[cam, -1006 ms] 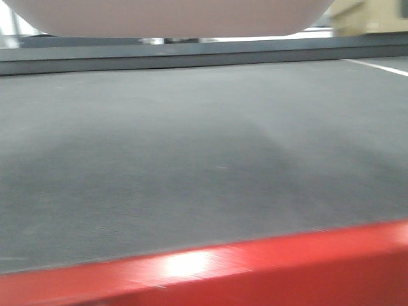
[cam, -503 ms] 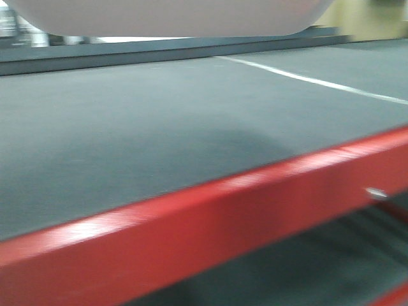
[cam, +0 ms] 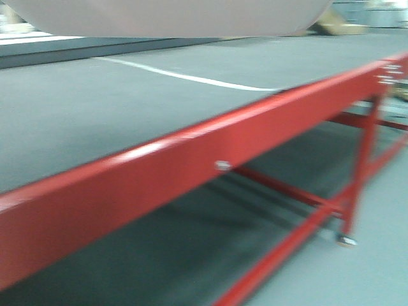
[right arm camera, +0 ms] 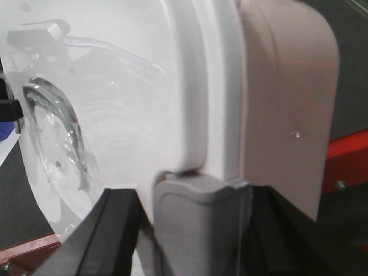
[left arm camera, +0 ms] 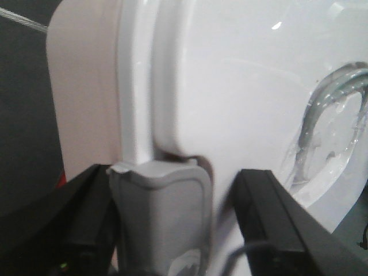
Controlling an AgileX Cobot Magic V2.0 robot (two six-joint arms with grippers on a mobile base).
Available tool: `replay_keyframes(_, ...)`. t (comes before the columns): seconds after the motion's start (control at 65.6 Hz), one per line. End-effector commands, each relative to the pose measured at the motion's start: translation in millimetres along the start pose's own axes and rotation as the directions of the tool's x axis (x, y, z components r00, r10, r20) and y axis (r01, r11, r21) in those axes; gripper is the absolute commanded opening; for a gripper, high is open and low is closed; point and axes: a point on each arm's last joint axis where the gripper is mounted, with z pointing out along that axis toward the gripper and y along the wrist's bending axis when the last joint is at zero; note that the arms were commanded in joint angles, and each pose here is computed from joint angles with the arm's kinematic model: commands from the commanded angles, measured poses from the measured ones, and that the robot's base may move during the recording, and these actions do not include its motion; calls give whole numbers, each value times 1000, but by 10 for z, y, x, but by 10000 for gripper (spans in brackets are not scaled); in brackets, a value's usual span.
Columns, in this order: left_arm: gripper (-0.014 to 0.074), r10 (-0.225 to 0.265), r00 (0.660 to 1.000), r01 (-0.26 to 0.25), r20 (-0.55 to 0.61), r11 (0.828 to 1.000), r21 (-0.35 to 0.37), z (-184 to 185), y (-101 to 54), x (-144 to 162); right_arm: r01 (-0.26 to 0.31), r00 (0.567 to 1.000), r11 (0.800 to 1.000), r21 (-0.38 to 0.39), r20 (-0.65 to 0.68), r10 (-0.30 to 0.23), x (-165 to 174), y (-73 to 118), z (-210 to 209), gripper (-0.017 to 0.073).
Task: Grab white bin and place on right shelf
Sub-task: 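Carry the bin with both grippers while the base turns away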
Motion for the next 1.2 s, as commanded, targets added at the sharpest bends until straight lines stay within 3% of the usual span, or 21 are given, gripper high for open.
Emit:
replay_keyframes(0.0,283,-14,993,-1,114,992,127,-84,-226,-157,-12,996,984,-177,88,28,-134,291,-84,429)
replay_keyframes(1.189,283,-14,993,-1,114,992,127,-84,-226,-157,-12,996,984,-177,88,28,-134,291,-84,429)
